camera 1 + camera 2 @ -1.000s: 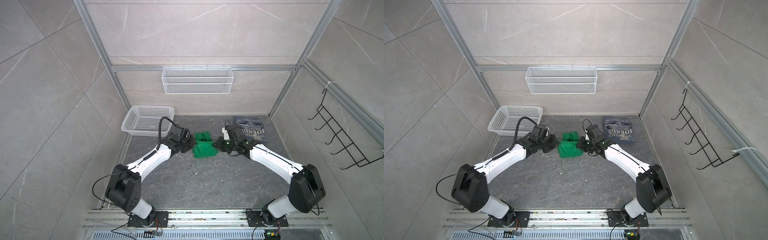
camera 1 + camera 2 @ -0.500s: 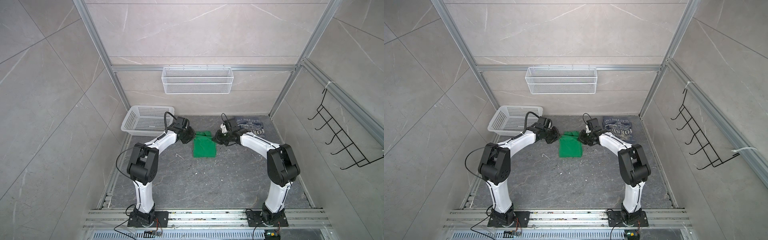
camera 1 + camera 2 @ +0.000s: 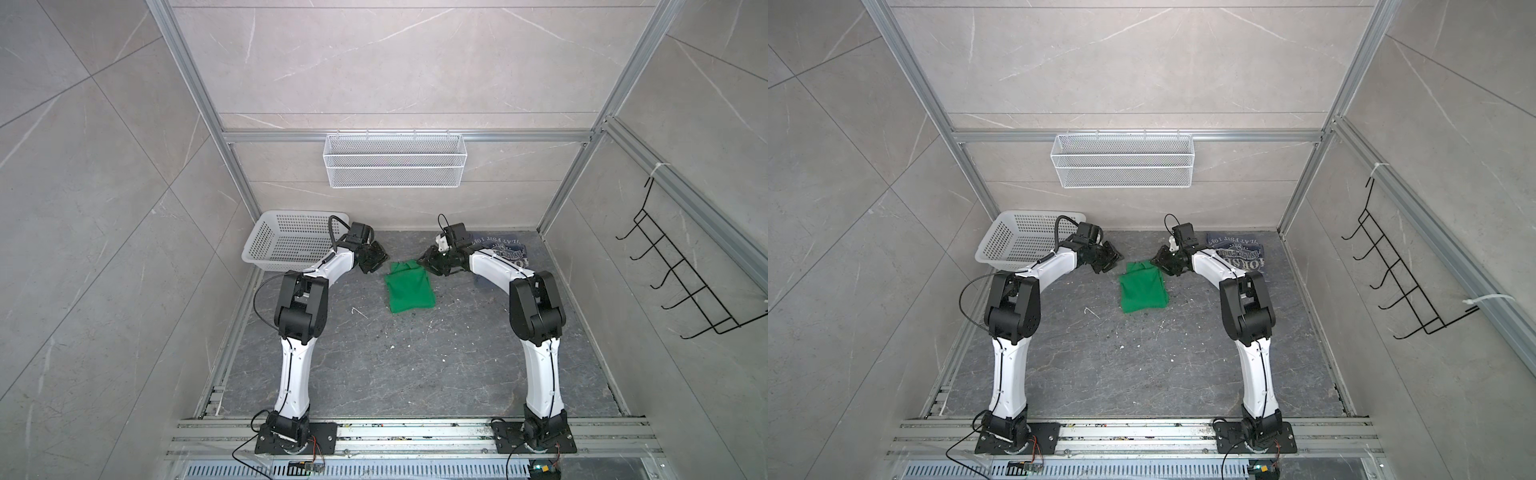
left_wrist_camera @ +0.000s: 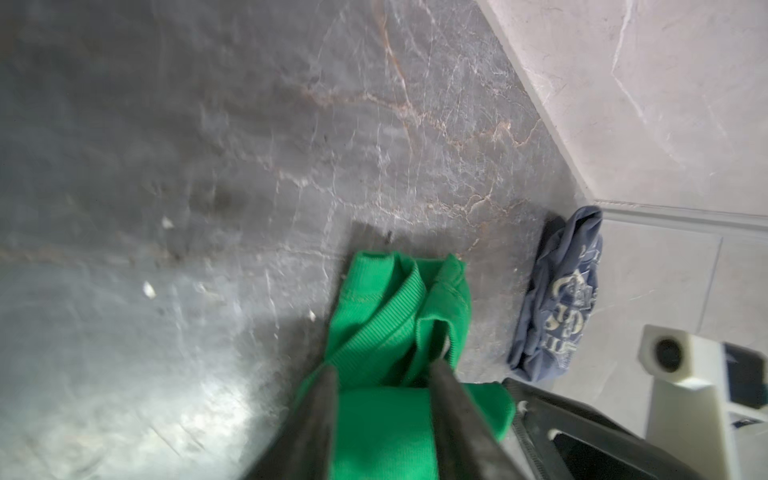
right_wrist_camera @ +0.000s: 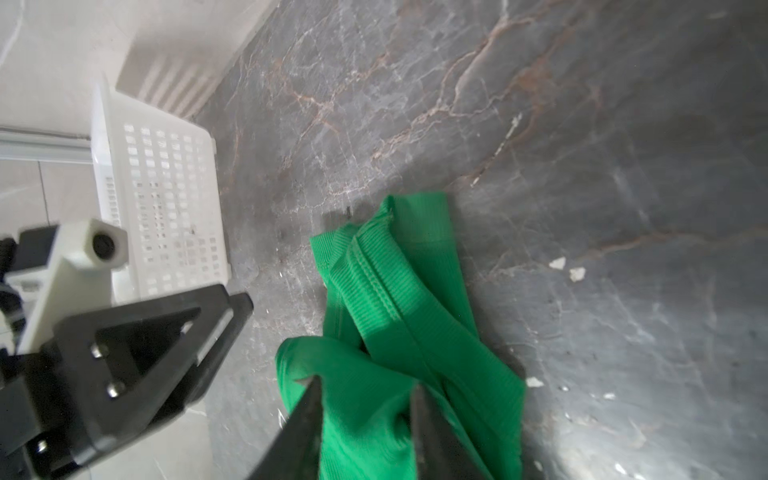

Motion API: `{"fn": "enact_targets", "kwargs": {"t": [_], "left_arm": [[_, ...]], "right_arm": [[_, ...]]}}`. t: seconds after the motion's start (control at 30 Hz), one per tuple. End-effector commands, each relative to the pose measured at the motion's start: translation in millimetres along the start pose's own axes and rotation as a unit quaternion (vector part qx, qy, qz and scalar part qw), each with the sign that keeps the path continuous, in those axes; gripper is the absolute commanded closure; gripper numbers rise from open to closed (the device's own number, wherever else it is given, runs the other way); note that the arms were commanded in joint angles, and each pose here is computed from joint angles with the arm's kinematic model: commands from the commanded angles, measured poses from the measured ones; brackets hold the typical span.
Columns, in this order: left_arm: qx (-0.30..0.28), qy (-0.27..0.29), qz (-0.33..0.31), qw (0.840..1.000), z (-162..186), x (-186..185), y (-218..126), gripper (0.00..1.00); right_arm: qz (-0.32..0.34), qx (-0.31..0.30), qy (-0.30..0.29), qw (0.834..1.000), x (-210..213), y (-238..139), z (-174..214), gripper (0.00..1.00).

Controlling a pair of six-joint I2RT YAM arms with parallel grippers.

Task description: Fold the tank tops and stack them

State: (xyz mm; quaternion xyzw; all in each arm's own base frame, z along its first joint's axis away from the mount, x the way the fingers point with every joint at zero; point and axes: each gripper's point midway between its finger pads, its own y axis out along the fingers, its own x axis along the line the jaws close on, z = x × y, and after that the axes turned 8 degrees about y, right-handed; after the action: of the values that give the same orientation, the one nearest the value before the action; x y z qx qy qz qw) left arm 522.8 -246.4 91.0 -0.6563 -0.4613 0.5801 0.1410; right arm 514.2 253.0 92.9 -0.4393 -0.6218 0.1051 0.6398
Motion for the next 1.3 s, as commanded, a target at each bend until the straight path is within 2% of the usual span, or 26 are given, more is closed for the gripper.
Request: {"fn": "enact_targets", "kwargs": {"t": [0.0,0.07,0.2,0.43,0.77,0.9,1.07,1.17,1.27], "left_arm": [[-0.02,0.065,-0.003,0.998,-3.6,-18.2,-40.0,0.47],[-0.025,0.084,-0.017,0.996,8.3,-9.8,-56.4,0.42],[-0.012,0.101,0.001,0.995,36.4,-2.4,-64.4,0.41],[0.026,0.115,0.029,0.993,68.2,-5.1,-35.9,0.41],[0.051,0.107,0.029,0.993,73.2,-5.4,-5.6,0.4],[0.045,0.109,0.034,0.992,71.0,-11.8,-3.5,0.53],[0.035,0.12,0.055,0.991,65.1,-30.7,-9.2,0.78],[0.026,0.127,0.069,0.989,60.2,-43.6,-17.3,0.89],[0.011,0.129,0.078,0.988,54.5,-53.9,-28.3,0.92]], "right_arm": [[0.019,-0.017,-0.036,0.999,2.7,-24.4,-1.1,0.52],[0.032,-0.031,-0.059,0.997,-1.5,-40.0,3.4,0.46],[0.034,-0.032,-0.083,0.995,-12.8,-47.1,17.8,0.42],[0.031,-0.001,-0.1,0.995,-22.7,-19.1,39.5,0.44],[0.045,0.015,-0.102,0.994,-23.6,5.7,38.8,0.49],[0.043,0.012,-0.102,0.994,-21.2,5.1,37.7,0.65],[0.032,0.003,-0.106,0.994,-8.7,-4.1,34.7,0.88],[0.025,-0.004,-0.106,0.994,-0.6,-12.7,33.1,0.93],[0.019,-0.012,-0.108,0.994,7.8,-21.2,30.7,0.96]]}}
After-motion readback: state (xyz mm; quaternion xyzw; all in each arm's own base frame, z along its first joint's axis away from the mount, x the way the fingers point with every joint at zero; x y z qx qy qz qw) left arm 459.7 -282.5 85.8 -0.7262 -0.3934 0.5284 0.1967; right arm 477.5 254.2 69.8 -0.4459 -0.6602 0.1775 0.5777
